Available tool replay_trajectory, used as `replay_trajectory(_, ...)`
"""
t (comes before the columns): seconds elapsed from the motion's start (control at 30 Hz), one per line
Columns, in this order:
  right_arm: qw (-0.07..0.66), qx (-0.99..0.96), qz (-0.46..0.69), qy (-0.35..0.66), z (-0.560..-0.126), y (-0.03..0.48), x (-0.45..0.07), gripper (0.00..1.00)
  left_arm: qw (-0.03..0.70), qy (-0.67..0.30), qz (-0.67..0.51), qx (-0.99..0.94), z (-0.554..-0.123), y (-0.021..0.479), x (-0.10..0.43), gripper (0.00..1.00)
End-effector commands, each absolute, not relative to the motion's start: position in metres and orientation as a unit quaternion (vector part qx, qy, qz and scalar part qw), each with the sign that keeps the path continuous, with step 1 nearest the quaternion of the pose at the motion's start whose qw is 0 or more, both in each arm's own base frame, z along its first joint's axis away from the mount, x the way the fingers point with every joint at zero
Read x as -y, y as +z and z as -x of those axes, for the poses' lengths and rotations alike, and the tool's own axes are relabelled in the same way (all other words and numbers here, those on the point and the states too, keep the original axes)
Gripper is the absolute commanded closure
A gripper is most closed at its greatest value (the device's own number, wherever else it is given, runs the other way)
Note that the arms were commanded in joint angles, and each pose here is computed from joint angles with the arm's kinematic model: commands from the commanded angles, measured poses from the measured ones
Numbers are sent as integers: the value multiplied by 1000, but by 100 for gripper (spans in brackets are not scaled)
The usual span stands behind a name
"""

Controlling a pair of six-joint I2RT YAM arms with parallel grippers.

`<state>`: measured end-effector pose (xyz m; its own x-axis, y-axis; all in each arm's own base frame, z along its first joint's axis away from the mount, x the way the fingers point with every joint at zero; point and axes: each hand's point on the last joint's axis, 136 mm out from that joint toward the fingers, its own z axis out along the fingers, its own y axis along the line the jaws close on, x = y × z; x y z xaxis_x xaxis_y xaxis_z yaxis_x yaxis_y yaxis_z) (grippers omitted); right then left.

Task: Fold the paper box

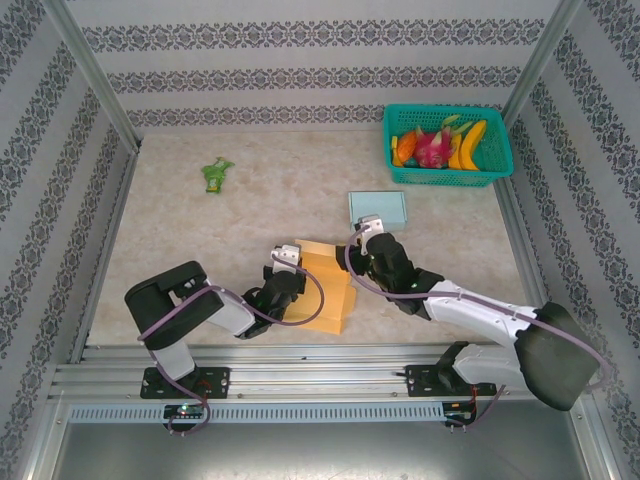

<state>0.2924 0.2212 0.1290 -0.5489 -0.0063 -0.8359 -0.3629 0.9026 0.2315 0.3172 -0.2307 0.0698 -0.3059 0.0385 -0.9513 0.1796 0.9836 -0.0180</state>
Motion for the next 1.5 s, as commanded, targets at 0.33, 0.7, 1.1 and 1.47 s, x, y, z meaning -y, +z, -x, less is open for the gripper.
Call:
replay_trajectory(0.33,476,-860,70,168,-284,106,-190,45,582,-79,-96,-804,-316,60,241,100)
replay_trajectory(0.7,504,-834,82,208,-269,166,-185,45,588,-104,-161,-786,-309,62,258,100)
replay_trajectory(1.1,434,-842,191,257,-284,156,-254,45,573,-171,-262,-757,-292,66,297,100)
replay_trajectory(1.47,386,-865,210,241,-288,106,-267,45,568,-170,-264,-760,-294,58,301,100)
